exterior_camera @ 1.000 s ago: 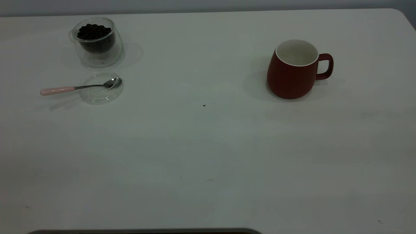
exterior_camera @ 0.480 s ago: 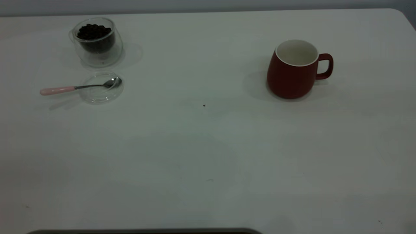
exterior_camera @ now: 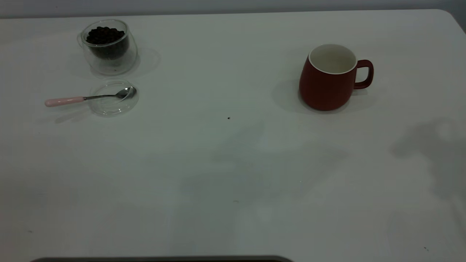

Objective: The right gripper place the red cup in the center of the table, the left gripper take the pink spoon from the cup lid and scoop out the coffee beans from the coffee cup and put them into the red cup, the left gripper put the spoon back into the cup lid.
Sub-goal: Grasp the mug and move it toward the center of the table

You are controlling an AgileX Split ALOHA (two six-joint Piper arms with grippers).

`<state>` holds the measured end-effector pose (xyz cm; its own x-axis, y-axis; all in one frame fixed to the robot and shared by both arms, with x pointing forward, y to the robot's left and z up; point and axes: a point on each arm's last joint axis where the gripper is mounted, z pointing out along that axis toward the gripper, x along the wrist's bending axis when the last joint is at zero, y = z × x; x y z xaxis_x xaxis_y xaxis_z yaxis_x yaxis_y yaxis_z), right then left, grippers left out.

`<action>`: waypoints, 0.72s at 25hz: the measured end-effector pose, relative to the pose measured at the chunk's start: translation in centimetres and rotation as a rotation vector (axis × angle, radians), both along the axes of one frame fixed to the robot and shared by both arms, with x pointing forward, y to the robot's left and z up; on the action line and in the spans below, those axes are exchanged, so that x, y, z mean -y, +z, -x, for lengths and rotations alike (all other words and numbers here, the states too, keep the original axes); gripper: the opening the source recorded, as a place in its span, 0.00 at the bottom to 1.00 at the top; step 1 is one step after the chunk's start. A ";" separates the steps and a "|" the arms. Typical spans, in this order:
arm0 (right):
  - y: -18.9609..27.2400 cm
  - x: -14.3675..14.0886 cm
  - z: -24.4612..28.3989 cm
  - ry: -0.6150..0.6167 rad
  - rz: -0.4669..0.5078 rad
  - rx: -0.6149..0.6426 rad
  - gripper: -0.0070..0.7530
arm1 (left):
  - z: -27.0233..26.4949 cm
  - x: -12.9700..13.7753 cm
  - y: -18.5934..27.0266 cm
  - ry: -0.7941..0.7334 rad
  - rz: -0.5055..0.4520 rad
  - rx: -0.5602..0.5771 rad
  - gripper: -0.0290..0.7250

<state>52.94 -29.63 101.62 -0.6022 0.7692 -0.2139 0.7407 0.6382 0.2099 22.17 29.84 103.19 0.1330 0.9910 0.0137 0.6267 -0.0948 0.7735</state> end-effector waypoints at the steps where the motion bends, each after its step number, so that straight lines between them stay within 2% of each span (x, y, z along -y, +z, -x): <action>1: -1.2 -0.1 -1.2 0.020 0.002 -0.024 0.78 | 0.0 0.0 0.0 0.000 0.000 0.000 0.73; 11: -9.4 -0.5 -9.6 0.284 0.038 -0.147 0.78 | 0.0 0.0 0.0 0.000 0.000 0.000 0.73; 18: -15.2 -0.9 -11.6 0.422 0.046 -0.112 0.78 | 0.0 0.0 0.0 0.000 0.000 0.000 0.73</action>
